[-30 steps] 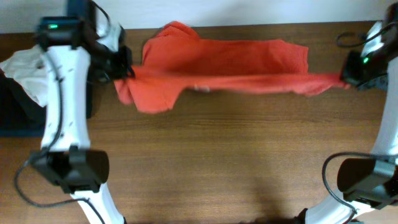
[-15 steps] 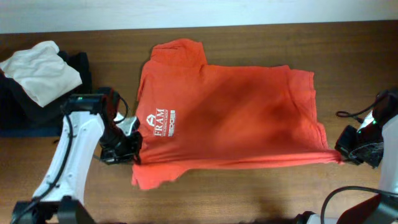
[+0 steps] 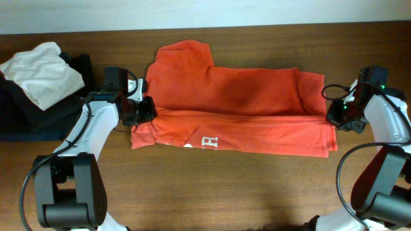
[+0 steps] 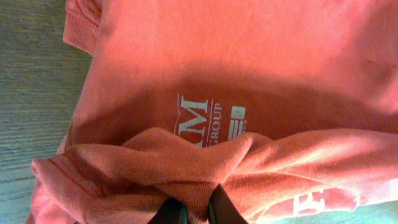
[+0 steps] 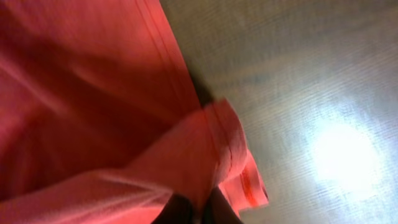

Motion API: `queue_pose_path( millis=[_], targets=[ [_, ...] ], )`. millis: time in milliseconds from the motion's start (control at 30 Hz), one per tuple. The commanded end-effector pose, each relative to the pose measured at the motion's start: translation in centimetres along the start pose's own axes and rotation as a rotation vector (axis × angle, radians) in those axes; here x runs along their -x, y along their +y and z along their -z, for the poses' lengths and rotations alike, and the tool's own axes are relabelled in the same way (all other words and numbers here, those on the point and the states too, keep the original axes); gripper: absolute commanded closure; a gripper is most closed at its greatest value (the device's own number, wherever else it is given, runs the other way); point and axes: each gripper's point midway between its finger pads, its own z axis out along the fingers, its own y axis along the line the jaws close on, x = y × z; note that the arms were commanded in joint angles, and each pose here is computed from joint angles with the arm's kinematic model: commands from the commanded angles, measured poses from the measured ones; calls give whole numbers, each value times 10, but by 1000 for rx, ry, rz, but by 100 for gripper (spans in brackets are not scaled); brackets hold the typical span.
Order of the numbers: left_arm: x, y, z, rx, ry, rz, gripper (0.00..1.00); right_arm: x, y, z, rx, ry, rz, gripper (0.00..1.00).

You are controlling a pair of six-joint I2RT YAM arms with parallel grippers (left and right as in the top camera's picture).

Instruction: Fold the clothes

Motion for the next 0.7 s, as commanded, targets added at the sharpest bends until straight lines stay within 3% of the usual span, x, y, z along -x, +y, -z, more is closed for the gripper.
queue_pose_path(
  millis=[0, 33, 67, 100, 200, 267, 333, 367, 433, 533, 567, 600, 633, 667],
  targets=[
    [3, 1, -7, -6, 0, 9, 48, 10, 17, -3, 89, -31, 9, 42],
    [4, 1, -6, -7, -2, 9, 29, 10, 18, -3, 93, -28, 8, 25],
    [1, 2, -5, -4, 11, 16, 21, 5, 17, -3, 86, -10, 7, 24],
    [-9, 3, -3, 4, 58, -3, 20, -6, 13, -4, 68, 32, 2, 27],
    [-57, 39, 16, 219, 249, -4, 20, -51, 4, -22, 43, 172, -9, 59],
    [-74, 47, 23, 270, 318, 10, 21, -69, 1, -37, 39, 198, -12, 75],
    [-75, 55, 26, 320, 320, 8, 21, -75, -1, -47, 40, 193, -12, 79],
    [-74, 70, 31, 422, 308, 41, 21, -76, -1, -50, 41, 189, -11, 81],
    [-72, 62, 23, 363, 286, 63, 22, -75, -1, -50, 41, 184, -11, 85],
    [-79, 68, 6, 349, 265, 59, 52, -75, -1, -50, 41, 183, -11, 86],
    [-79, 71, -1, 345, 245, 55, 66, -74, -1, -50, 42, 181, -10, 86],
    [-80, 73, -5, 344, 237, 53, 93, -74, -1, -50, 42, 181, -10, 93],
    [-80, 85, -2, 414, 231, 44, 99, -74, -1, -50, 40, 181, -10, 96],
    [-77, 111, 12, 586, 216, 20, 100, -76, -12, -51, -19, 182, -6, 96]
  ],
)
